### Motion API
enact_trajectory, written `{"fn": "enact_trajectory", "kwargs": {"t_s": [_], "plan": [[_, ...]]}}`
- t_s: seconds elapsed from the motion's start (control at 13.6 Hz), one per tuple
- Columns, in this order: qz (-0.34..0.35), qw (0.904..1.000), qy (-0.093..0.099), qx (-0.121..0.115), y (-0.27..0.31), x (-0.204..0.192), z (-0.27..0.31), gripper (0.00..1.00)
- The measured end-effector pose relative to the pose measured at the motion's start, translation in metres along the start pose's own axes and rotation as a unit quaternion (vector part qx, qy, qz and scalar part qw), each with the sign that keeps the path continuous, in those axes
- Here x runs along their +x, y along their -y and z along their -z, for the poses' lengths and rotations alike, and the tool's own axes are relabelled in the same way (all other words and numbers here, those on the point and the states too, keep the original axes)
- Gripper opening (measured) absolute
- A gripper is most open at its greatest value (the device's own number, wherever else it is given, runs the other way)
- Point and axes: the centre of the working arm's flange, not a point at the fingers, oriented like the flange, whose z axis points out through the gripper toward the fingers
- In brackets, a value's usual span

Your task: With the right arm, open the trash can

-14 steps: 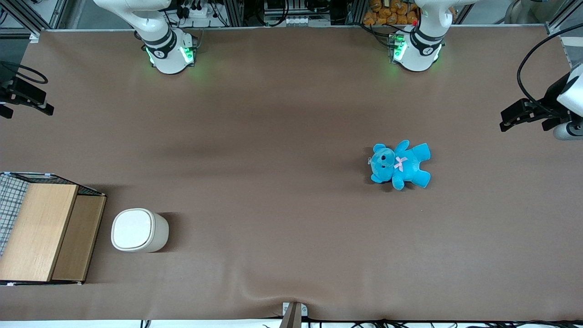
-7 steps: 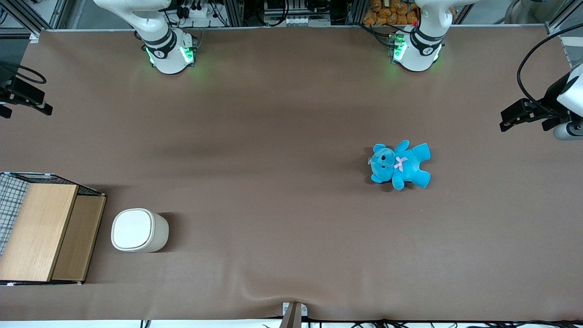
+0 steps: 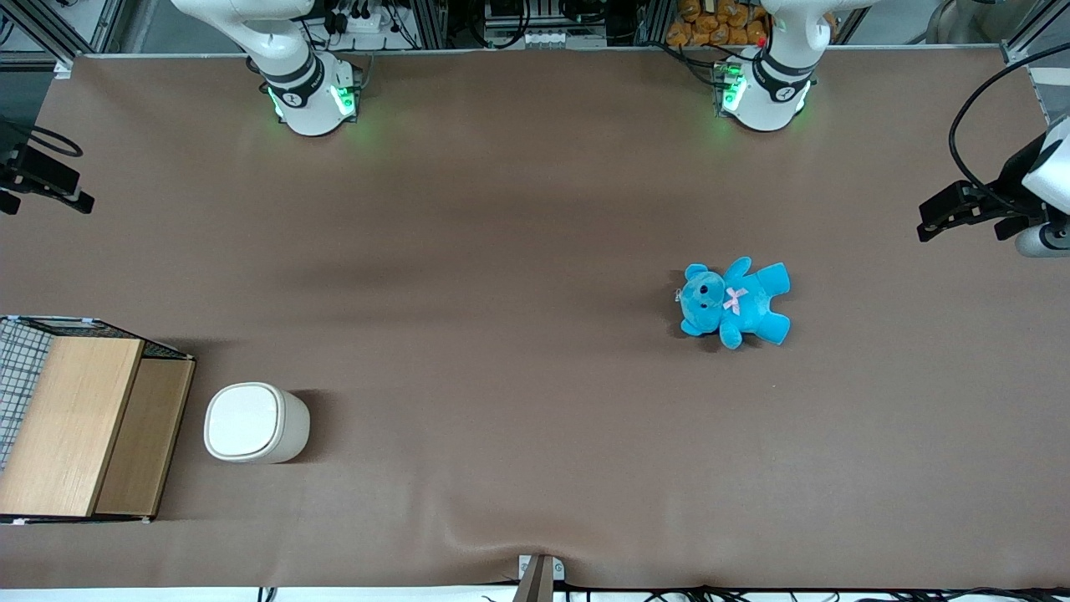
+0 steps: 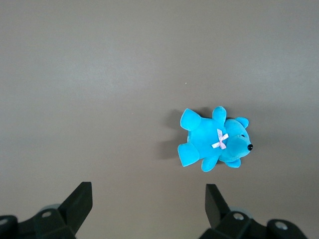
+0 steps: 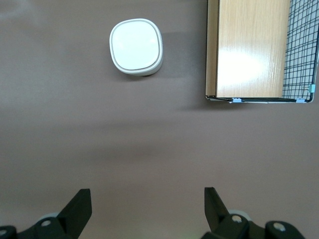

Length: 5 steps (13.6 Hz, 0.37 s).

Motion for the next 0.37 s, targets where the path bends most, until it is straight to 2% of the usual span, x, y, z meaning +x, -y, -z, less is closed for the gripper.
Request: {"fn": "enact_trajectory", "kwargs": {"t_s": [0.37], "plan": [[-0.001, 1.0, 0.0, -0.002, 0.0008, 0.0001, 0.0, 1.0]]}}
